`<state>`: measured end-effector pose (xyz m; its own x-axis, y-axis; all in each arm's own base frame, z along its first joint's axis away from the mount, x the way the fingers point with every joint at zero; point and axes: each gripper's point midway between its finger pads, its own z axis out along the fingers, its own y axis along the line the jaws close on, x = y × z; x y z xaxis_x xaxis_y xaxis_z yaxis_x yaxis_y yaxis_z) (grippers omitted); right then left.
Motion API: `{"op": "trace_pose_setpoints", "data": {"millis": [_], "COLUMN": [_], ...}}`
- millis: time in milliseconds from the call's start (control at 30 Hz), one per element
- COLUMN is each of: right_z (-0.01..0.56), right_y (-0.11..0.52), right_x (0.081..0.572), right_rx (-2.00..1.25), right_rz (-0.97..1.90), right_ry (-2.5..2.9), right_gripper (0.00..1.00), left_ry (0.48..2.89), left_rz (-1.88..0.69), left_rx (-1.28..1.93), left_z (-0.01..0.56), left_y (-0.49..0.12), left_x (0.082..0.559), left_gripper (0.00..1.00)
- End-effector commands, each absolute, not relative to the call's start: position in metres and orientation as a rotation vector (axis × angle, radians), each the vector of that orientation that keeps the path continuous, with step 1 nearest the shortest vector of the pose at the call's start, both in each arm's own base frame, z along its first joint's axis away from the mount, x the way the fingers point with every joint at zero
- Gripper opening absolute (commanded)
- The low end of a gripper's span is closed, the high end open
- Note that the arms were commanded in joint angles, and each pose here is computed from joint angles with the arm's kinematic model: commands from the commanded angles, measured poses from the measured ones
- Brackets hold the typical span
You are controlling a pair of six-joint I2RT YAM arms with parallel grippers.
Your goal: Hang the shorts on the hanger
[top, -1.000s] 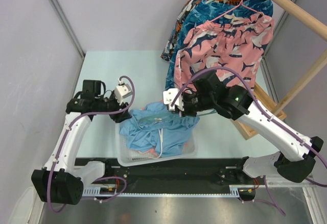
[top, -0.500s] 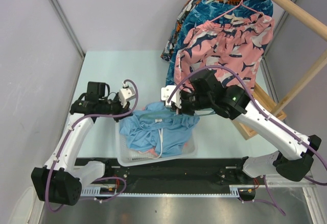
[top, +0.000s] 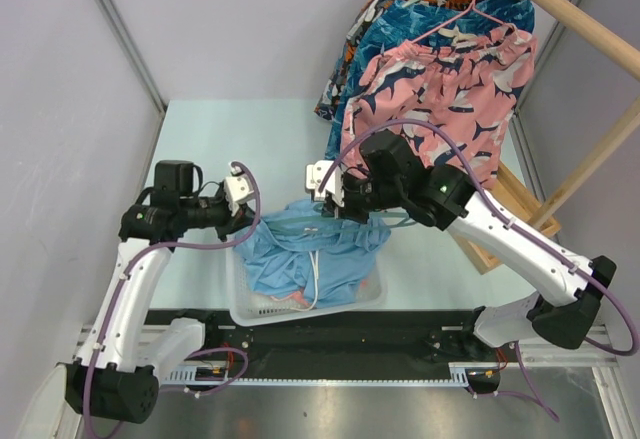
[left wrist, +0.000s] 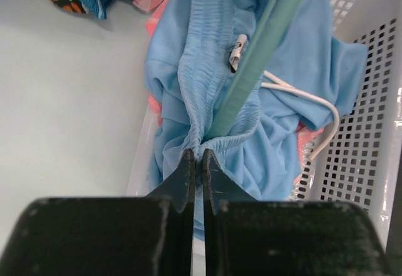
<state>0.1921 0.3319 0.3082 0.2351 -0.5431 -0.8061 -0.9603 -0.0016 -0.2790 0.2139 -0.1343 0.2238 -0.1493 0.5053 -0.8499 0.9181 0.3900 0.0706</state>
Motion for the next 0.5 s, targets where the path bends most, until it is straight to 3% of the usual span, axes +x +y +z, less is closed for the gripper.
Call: {"op": "trace_pose_setpoints", "data": {"millis": [0,333,400,467], "right_z": [0.339,0.36,0.364,0.365], "right_y": [0.349,0.372,0.378,0.382], "right_x": [0.208,0.201,0.199,0.2], "right_rx": [-1.543,-1.526,-1.522,-1.522], "right_rz": [0.671,0.8,0.826,0.842], "right_ry": [1.347,1.207,1.177,1.158], "right_gripper": [0.0,0.0,0.0,0.0], "left_ry": [1.612,1.547,1.535,1.534], "left_rz": [-0.644,-0.665,-0.676,-0.666], "left_rx": [1.319,1.32,1.331,1.319], "left_z": [0.262,0.286,0.286,0.286], "left_y": [-0.147,-0.161,-0.165,-0.167], "left_x": [0.198,0.204,0.203,0.207], "left_gripper": [0.0,0.01,0.03,0.13]}}
